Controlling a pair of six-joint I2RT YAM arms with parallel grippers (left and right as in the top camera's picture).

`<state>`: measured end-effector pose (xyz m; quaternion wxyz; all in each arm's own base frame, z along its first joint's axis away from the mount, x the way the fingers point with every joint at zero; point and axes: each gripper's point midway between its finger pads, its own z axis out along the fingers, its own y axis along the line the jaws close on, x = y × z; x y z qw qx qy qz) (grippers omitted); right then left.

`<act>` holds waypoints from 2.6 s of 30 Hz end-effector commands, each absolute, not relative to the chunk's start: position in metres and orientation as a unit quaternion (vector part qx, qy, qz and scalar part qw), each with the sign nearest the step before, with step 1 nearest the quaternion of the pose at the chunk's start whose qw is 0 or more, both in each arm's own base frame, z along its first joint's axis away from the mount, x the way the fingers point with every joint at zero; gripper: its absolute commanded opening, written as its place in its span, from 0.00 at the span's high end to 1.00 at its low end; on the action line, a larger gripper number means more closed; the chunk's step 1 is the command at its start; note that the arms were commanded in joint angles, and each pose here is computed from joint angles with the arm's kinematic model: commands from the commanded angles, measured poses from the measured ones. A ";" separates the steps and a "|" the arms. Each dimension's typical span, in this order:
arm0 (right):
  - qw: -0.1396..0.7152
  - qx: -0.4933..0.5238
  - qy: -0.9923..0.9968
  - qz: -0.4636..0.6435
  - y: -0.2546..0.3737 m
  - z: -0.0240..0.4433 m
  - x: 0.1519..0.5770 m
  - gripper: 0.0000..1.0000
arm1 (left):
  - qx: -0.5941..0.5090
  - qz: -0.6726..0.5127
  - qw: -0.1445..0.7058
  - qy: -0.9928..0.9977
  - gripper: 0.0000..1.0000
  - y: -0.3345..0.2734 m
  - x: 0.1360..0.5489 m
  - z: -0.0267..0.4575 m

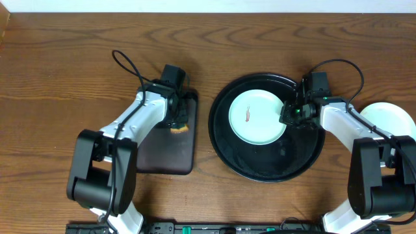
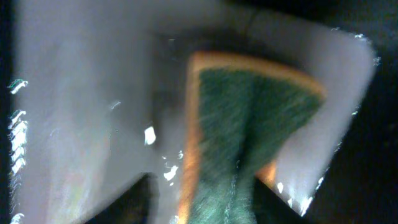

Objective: Clean dirty plates on tray and stack at the side
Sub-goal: 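Grasp the sponge from the small tray with the left gripper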

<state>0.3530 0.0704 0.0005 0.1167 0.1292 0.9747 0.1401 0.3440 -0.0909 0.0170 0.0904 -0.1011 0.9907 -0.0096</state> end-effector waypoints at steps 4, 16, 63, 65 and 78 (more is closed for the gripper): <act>0.075 0.128 0.982 0.117 0.068 -0.024 0.332 0.99 | -0.087 -0.034 0.087 0.992 0.86 -0.104 0.346 -0.009; 0.067 0.129 0.983 0.115 0.068 -0.025 0.328 0.99 | -0.081 -0.024 0.087 0.993 0.89 -0.097 0.347 0.031; 0.069 0.129 0.982 0.116 0.068 -0.025 0.329 0.99 | -0.084 0.015 0.056 0.995 0.63 -0.083 0.335 -0.005; 0.070 0.129 0.982 0.116 0.068 -0.025 0.330 0.99 | -0.083 0.002 0.032 0.996 0.76 -0.089 0.329 -0.019; 0.069 0.129 0.982 0.116 0.068 -0.025 0.329 0.99 | -0.055 -0.021 0.082 0.995 0.62 -0.099 0.359 0.042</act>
